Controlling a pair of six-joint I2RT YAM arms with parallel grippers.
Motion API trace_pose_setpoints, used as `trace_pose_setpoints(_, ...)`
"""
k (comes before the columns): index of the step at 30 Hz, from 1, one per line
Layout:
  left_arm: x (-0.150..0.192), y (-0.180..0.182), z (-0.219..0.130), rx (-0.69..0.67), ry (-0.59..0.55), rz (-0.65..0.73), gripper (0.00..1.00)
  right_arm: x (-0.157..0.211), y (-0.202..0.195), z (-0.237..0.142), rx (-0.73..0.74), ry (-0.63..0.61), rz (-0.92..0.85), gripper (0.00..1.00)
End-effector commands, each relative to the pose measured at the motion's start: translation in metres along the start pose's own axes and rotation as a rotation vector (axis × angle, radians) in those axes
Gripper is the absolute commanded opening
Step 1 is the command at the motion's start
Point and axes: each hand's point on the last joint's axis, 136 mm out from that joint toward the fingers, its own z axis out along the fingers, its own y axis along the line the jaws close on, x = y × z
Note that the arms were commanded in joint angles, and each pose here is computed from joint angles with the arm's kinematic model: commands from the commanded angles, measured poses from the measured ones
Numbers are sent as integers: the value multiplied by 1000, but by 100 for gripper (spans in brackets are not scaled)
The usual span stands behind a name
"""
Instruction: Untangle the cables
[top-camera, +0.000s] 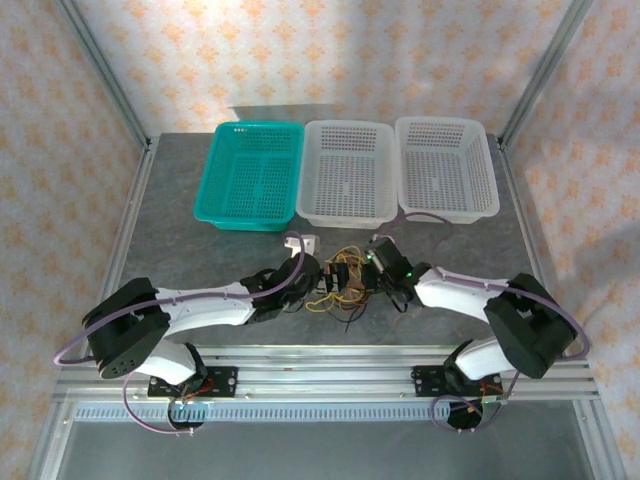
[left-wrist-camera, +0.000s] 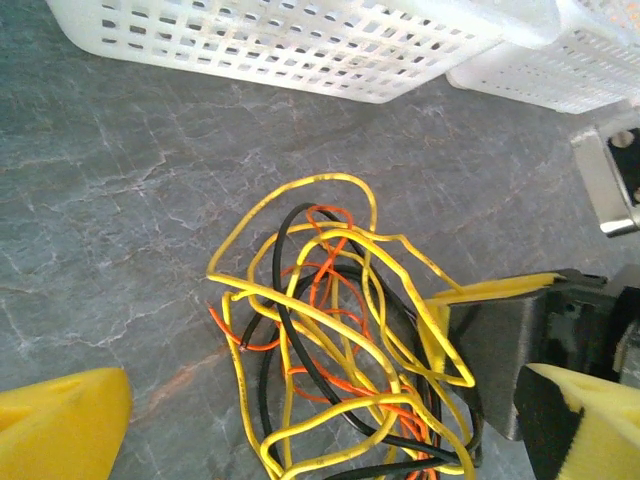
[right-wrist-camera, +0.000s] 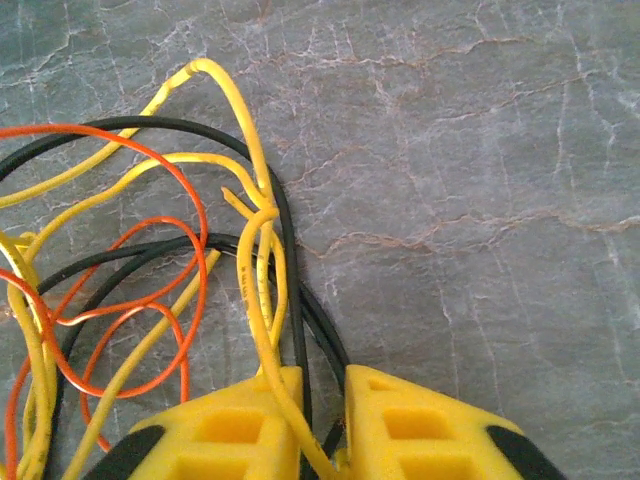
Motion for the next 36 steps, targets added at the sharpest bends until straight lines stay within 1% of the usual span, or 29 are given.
trace_pose_setpoints(1,-7,0,1,-42,-20,7,99,-10,-4,-10,3,-59,4,13)
trace_pose_setpoints(4,-9,-2,4,-43,-23,1,99,-13,-3,-17,-2,-77,-1,8)
trace_pose_setpoints(9,-11,-8,8,-30,-23,-1,99,-23,-2,-30,-9,-121,-24,3)
trace_pose_setpoints(13,-12,-13,12,-23,-19,3,99,-33,3,-42,-38,-167,-44,0)
trace_pose_setpoints(17,-11,-11,18,-45,-14,10,100,-39,9,-52,-73,-205,-49,0)
trace_pose_setpoints(21,-9,-3,23,-95,-9,14,99,-42,11,-57,-93,-221,-46,0)
trace_pose_setpoints(28,-7,15,32,-221,-3,36,99,-48,12,-67,-102,-251,-36,0)
trace_pose_setpoints(36,-2,35,33,-307,-3,29,99,-66,-2,-85,-14,-330,-6,0)
